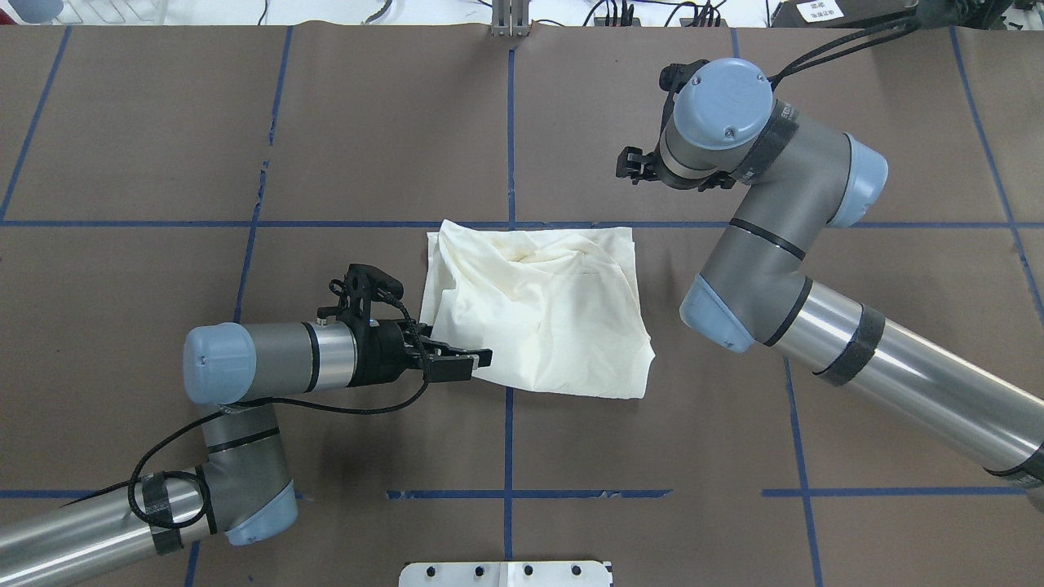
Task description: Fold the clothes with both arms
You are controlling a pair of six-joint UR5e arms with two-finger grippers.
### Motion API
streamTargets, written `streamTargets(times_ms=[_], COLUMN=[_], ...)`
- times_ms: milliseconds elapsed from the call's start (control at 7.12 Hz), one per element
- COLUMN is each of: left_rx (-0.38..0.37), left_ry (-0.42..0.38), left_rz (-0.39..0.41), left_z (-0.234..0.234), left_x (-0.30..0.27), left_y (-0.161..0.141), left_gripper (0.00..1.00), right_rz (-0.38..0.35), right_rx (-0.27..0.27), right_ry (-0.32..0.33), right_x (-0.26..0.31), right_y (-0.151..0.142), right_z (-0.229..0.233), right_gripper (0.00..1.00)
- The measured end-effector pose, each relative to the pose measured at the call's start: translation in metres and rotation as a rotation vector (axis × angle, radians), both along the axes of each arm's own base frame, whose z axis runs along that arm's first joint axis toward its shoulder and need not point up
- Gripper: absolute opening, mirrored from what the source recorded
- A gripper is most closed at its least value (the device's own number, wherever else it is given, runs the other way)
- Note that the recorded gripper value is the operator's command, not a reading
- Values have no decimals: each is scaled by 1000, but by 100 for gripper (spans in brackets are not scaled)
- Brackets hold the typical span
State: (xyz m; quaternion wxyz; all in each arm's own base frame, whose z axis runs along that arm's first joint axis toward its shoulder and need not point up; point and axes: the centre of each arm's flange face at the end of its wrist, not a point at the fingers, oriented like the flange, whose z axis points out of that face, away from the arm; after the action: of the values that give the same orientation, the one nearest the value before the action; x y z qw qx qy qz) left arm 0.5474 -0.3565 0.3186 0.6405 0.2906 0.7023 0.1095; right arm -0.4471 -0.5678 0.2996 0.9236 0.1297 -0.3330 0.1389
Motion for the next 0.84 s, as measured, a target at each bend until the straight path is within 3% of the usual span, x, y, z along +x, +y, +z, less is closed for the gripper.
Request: streamTargets(times_ms=[562,843], left_rx=[38,45], left_ry=[79,64], left_rz=[142,200], left_z=[5,21], left_x=[7,-6], left_y=[46,56], left_gripper=[100,100], right_rz=[5,5], right_rx=[-6,-8], right_ry=[2,4], right_x=[2,2], right_y=[2,2], right_z=[5,8], right_gripper=[100,100])
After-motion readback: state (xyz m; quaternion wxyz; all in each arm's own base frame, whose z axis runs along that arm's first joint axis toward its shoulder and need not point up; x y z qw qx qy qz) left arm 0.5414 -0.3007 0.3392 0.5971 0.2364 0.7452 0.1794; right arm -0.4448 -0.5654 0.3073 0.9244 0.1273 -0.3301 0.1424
